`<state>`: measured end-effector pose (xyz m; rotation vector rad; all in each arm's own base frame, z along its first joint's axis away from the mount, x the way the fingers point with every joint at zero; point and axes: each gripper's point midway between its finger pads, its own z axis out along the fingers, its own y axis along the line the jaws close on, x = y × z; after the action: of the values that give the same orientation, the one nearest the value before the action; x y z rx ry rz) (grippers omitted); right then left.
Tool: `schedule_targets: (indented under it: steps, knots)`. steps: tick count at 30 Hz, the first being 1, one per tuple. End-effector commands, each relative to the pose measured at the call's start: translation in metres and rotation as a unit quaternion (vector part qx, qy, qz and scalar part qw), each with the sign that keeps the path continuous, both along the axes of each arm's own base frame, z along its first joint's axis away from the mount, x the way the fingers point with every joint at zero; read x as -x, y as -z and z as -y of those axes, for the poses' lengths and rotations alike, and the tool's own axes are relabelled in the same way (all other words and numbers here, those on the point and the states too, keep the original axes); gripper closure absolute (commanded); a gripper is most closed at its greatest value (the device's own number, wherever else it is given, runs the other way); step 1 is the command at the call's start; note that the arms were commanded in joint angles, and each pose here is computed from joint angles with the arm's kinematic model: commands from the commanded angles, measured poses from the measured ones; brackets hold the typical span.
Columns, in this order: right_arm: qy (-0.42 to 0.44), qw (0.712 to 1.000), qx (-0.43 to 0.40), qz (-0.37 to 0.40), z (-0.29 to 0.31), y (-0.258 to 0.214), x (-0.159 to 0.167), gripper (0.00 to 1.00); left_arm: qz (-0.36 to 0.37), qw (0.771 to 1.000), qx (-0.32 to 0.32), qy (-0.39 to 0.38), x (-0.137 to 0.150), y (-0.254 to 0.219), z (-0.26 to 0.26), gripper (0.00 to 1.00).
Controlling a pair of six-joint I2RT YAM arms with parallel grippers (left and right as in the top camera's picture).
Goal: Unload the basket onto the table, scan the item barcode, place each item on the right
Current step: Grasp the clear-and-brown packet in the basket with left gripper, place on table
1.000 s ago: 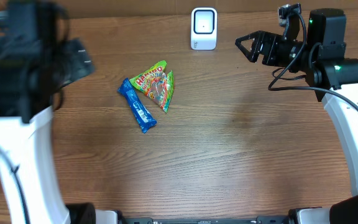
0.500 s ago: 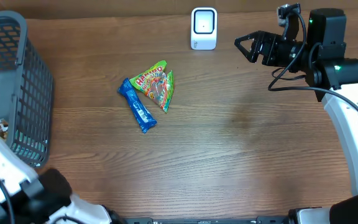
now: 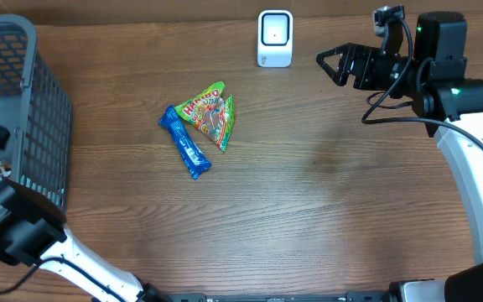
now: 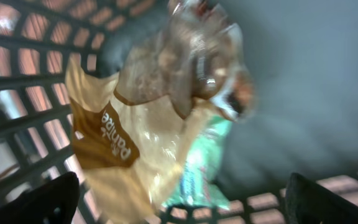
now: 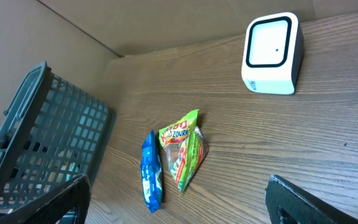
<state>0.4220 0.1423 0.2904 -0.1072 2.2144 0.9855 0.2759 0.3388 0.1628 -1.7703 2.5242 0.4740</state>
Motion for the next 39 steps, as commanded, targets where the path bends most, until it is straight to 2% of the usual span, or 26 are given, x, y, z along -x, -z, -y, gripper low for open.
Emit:
schedule_targets:
  steps: [1,11,12,14,16,17,18,20,21,22,23,29,31,36,39]
  knots:
    - [-0.002,1.000,0.001,0.018,0.000,-0.012,-0.001,0.10,-0.071,0.997,0.033,-0.005,0.020,0.040,-0.010,0.08]
    - [0.005,1.000,0.007,0.018,0.003,-0.010,-0.002,0.10,-0.116,0.993,0.035,-0.007,0.022,0.081,-0.023,0.07]
    - [0.005,1.000,0.007,0.018,0.003,-0.010,-0.002,0.10,-0.117,0.992,0.037,-0.007,0.022,0.084,-0.023,0.03]
    - [0.005,1.000,0.007,0.018,0.003,-0.010,-0.002,0.10,-0.124,0.991,0.044,-0.006,0.022,0.094,-0.023,0.02]
    - [0.007,1.000,0.008,0.018,0.003,-0.010,-0.003,0.10,-0.128,0.991,0.048,-0.005,0.022,0.099,-0.022,0.10]
    - [0.007,1.000,0.008,0.018,0.003,-0.010,-0.003,0.10,-0.128,0.991,0.049,-0.004,0.021,0.100,-0.021,0.20]
    - [0.008,1.000,0.009,0.018,0.004,-0.010,-0.003,0.10,-0.128,0.991,0.049,-0.003,0.020,0.099,-0.021,0.24]
    - [0.010,1.000,0.011,0.018,0.004,-0.009,-0.003,0.10,-0.128,0.991,0.047,-0.001,0.018,0.099,-0.020,0.43]
    - [0.010,1.000,0.011,0.018,0.004,-0.009,-0.003,0.10,-0.128,0.991,0.048,0.000,0.018,0.099,-0.020,0.60]
    - [0.010,1.000,0.011,0.018,0.004,-0.009,-0.003,0.10,-0.127,0.991,0.050,0.000,0.018,0.100,-0.019,0.84]
    - [0.010,1.000,0.011,0.018,0.004,-0.009,-0.003,0.10,-0.126,0.991,0.054,0.000,0.017,0.100,-0.017,0.96]
    - [0.010,1.000,0.010,0.018,0.004,-0.009,-0.003,0.09,-0.107,0.992,0.070,-0.003,0.012,0.093,-0.011,0.96]
    - [0.010,1.000,0.010,0.018,0.004,-0.009,-0.003,0.10,-0.070,0.995,0.071,-0.004,0.001,0.077,-0.010,0.96]
    - [0.010,1.000,0.010,0.018,0.004,-0.010,-0.003,0.10,0.018,0.999,0.035,0.012,-0.031,0.018,-0.007,0.96]
    - [0.010,1.000,0.010,0.018,0.004,-0.009,-0.003,0.10,0.090,0.995,-0.005,0.045,-0.056,-0.038,0.005,0.96]
